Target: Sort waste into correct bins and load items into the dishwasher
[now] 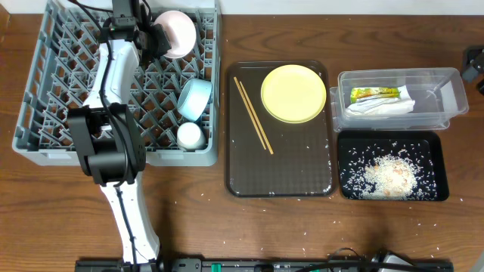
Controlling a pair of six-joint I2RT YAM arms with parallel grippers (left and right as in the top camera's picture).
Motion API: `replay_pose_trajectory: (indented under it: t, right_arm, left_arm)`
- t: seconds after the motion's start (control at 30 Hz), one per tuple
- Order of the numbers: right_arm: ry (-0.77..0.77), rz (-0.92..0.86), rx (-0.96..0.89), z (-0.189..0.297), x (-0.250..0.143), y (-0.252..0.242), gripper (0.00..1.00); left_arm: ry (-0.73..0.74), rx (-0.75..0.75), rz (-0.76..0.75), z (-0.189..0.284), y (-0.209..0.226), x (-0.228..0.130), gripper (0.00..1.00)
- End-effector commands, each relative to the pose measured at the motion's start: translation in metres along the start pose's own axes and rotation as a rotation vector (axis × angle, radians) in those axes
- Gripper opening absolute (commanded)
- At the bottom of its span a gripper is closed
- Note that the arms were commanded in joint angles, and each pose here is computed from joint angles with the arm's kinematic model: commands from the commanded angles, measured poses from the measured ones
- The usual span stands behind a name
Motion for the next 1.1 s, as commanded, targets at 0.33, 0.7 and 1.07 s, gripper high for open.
replay_pose_trajectory:
  t: [0.33,0.7,1.07]
  right_arm:
    - [-0.014,-0.012,-0.001,0.003,0.004,0.0,0.99]
    - [-0.014,-0.012,-0.001,0.003,0.004,0.0,0.99]
    - [-0.014,-0.012,-0.001,0.003,0.004,0.0,0.99]
  left_arm:
    - [-0.131,0.254,-0.032,0.062,0.004,0.03,0.07]
    - [-0.338,0.93,-0.232,0.122,-0.048,0.033,0.07]
    - [-0.446,1.354,-0.281,0.089,-0.071,0.005,0.07]
Point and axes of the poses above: each gripper's point midway between its finger pads, its own z axis back along the fingers, its own y axis along the line the jaws close on, x = y × z, the point moved 4 cm from there along z, back along the fingers, and after that the axes turned 10 degrees about -z, right-handed, at the moved point
